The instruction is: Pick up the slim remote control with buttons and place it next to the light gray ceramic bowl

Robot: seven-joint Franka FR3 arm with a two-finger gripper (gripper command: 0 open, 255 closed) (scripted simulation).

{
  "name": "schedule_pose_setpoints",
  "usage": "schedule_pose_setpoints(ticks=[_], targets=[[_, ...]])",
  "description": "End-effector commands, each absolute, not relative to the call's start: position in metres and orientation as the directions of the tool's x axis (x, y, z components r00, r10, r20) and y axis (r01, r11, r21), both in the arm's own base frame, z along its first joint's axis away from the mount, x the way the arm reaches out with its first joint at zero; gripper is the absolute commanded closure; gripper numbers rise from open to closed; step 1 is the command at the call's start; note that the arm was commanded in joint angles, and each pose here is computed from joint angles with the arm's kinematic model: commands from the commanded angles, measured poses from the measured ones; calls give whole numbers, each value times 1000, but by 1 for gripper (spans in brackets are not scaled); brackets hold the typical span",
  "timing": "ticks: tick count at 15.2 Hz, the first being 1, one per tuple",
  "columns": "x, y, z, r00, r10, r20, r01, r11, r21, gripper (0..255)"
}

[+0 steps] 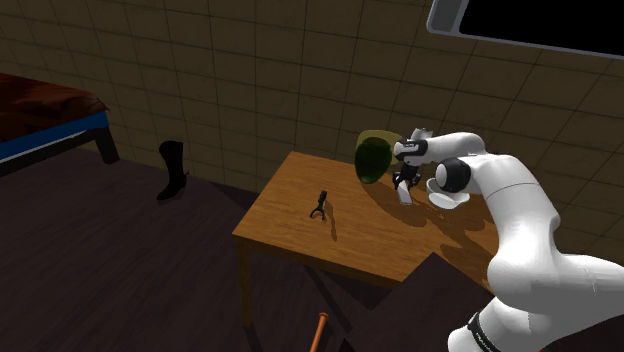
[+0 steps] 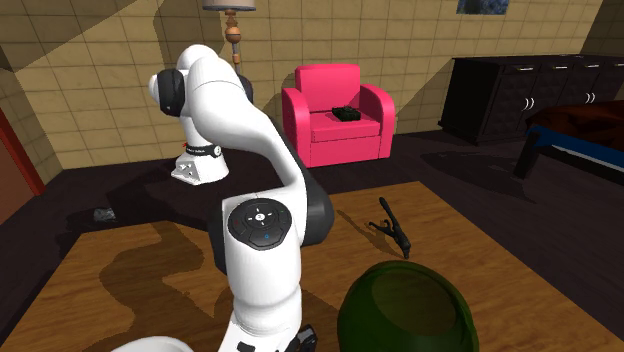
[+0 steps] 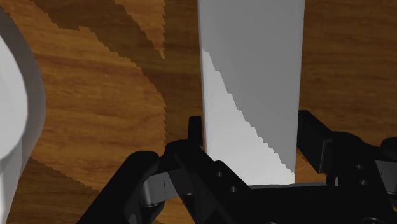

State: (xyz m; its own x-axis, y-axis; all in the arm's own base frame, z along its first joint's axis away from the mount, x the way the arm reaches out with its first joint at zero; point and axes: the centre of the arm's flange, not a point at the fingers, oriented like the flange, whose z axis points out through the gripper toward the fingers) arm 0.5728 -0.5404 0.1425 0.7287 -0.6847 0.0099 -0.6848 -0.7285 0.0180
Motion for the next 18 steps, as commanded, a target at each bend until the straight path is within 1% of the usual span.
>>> schedule_pose_setpoints(ticks=[1, 5, 6, 11, 15, 18], targets=[[573, -541, 141, 729, -685, 9, -685, -729, 18, 255], [573, -541, 141, 729, -685, 9, -685, -729, 18, 255], [573, -541, 141, 729, -685, 9, -685, -729, 18, 0], [573, -541, 141, 729, -685, 9, -685, -729, 18, 0], [573, -540, 191, 729, -685, 9, -685, -729, 18, 0], [573, -540, 191, 729, -685, 9, -685, -729, 18, 0]])
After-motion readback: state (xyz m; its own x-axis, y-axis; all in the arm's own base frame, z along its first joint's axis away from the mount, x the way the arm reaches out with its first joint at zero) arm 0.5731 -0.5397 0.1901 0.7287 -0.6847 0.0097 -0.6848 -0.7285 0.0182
